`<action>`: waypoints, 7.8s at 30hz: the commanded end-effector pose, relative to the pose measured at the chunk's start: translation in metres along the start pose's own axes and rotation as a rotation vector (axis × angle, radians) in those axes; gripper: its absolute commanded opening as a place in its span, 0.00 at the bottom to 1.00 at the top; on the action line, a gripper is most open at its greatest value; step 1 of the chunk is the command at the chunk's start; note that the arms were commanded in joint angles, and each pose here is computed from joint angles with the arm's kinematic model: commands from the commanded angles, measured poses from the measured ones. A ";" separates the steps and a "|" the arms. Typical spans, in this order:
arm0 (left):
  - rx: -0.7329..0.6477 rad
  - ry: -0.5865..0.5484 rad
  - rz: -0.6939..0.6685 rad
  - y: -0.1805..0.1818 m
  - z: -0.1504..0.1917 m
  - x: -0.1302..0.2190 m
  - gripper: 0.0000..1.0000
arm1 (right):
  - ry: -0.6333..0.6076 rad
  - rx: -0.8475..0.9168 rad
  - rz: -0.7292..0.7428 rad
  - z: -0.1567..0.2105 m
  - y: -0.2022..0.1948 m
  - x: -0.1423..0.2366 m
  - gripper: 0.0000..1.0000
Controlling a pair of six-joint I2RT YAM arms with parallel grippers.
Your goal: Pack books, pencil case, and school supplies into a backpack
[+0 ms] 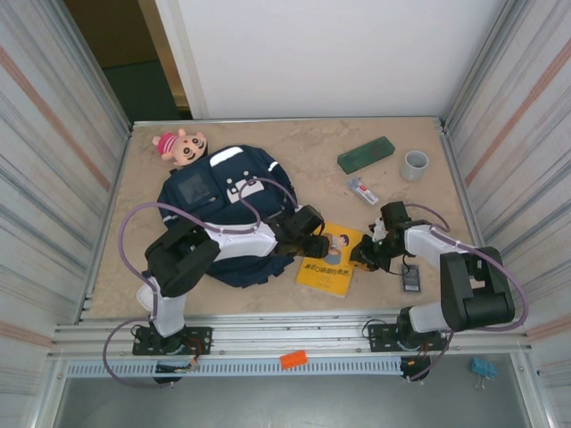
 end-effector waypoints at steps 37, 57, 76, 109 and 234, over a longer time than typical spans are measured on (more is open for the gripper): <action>-0.058 -0.252 0.280 -0.038 -0.001 0.092 0.07 | -0.286 0.225 -0.189 0.012 0.046 0.066 0.56; 0.456 -0.826 0.568 0.001 -0.016 0.228 0.00 | -0.610 0.255 -0.787 0.079 0.085 0.139 0.97; 0.741 -0.830 0.661 0.008 -0.023 0.219 0.00 | -0.353 0.147 -0.893 0.103 0.165 0.085 0.96; -0.291 -0.169 -0.174 0.074 -0.012 0.198 0.82 | -0.569 0.192 -0.672 0.039 0.104 0.160 0.00; -0.190 -0.200 0.048 0.049 -0.091 0.197 0.00 | -0.554 0.298 -0.240 0.065 0.103 0.037 0.99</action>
Point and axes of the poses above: each hand's point on the last joint's axis, 136 mm out from that joint toward the fingers, its own x axis back along the fingers, its own y axis along the line the jaws close on, z = x × y, the point moved 7 cm from there along x, back along the fingers
